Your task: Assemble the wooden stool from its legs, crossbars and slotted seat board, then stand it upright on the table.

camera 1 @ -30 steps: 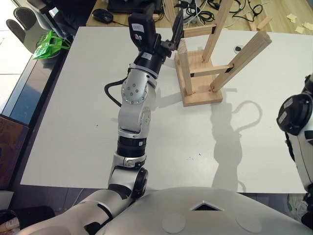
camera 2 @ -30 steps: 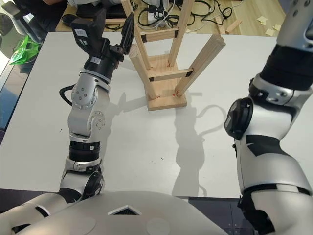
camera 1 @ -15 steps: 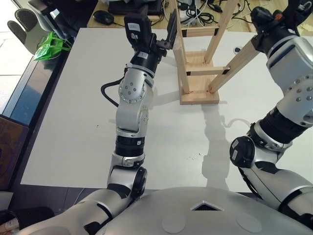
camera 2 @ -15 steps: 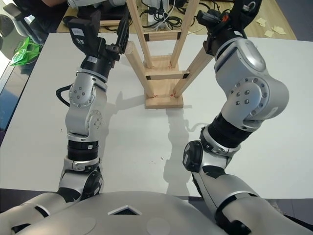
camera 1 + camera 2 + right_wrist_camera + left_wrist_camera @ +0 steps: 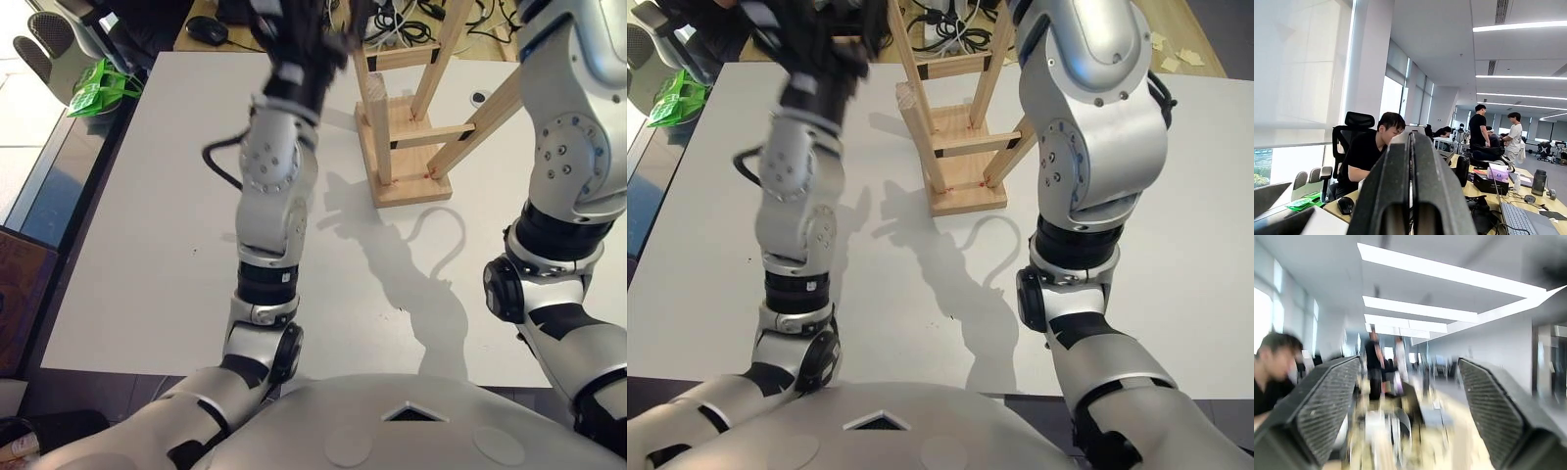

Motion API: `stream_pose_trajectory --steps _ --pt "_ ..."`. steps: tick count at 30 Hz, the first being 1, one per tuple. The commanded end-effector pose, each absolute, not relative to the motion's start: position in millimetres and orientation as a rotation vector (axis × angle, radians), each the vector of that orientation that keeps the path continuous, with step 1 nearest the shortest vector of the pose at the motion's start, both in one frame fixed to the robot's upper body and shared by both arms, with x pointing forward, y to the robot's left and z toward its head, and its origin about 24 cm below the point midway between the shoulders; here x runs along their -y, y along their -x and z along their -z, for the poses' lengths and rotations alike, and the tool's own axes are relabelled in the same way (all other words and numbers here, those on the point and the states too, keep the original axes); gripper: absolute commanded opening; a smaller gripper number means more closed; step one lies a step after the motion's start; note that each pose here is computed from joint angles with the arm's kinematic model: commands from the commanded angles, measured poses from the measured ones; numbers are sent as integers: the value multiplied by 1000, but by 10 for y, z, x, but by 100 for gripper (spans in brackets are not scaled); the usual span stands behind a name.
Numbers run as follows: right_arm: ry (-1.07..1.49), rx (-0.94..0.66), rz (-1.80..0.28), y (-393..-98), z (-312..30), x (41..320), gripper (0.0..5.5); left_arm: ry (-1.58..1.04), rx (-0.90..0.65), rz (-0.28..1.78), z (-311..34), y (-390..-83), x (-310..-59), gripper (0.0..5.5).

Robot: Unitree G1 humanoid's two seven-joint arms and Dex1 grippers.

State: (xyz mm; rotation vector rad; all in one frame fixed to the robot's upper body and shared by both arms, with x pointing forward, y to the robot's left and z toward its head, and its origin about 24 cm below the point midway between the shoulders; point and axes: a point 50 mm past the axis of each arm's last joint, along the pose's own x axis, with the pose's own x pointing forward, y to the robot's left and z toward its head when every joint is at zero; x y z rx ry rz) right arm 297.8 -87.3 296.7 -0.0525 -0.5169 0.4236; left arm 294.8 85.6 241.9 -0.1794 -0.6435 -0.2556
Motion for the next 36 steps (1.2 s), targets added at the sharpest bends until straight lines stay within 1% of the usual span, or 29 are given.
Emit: stream_pose_trajectory --steps 1,3,5,7,8,10,11,12,13,18,22,23,25,26,27,30,33,36 --pt "38 647 -485 -2932 -3340 722 3 240 779 159 -2896 -2913 -994 375" --pt "25 602 -500 -3032 -3372 679 3 235 735 21 -2805 -3018 -1209 375" --pt "38 428 -527 -3203 -3213 610 3 253 566 -142 -2408 -3202 -1500 375" --pt "89 121 -618 -3320 -2751 532 3 246 420 -248 -2000 -3295 -1732 375" --pt "82 -33 -664 -3323 -2482 526 3 245 380 -275 -1879 -3303 -1794 375" --pt "81 -348 -657 -3239 -1728 666 3 243 313 -313 -1651 -3290 -1886 375" --pt "103 -439 -636 -3161 -1470 745 3 235 290 -310 -1564 -3278 -1892 375" --pt "111 -491 -623 -3087 -1315 788 3 222 267 -305 -1468 -3259 -1889 375" --pt "120 -502 -616 -3049 -1259 801 3 215 251 -297 -1397 -3243 -1881 375" --pt "65 -278 -547 -3086 -1485 681 3 168 292 -245 -1421 -3254 -1812 375" --pt "33 -69 -452 -3155 -1722 702 3 166 290 -226 -1391 -3247 -1802 375" --pt "21 -3 -432 -3167 -1799 716 3 164 288 -223 -1384 -3245 -1799 375" --pt "-155 265 -418 -3140 -2138 764 3 163 289 -192 -1394 -3253 -1754 375" --pt "-193 342 -397 -3128 -2183 830 3 159 293 -146 -1402 -3259 -1681 375" --pt "-205 380 -373 -3128 -2144 895 3 153 297 -97 -1401 -3257 -1594 375" --pt "-88 361 -274 -3137 -1740 1066 3 138 293 9 -1333 -3217 -1370 375" --pt "-4 338 -150 -3114 -1442 1209 3 118 296 37 -1275 -3184 -1305 375" --pt "-27 302 -92 -3156 -1336 1276 3 126 308 55 -1256 -3162 -1272 375"
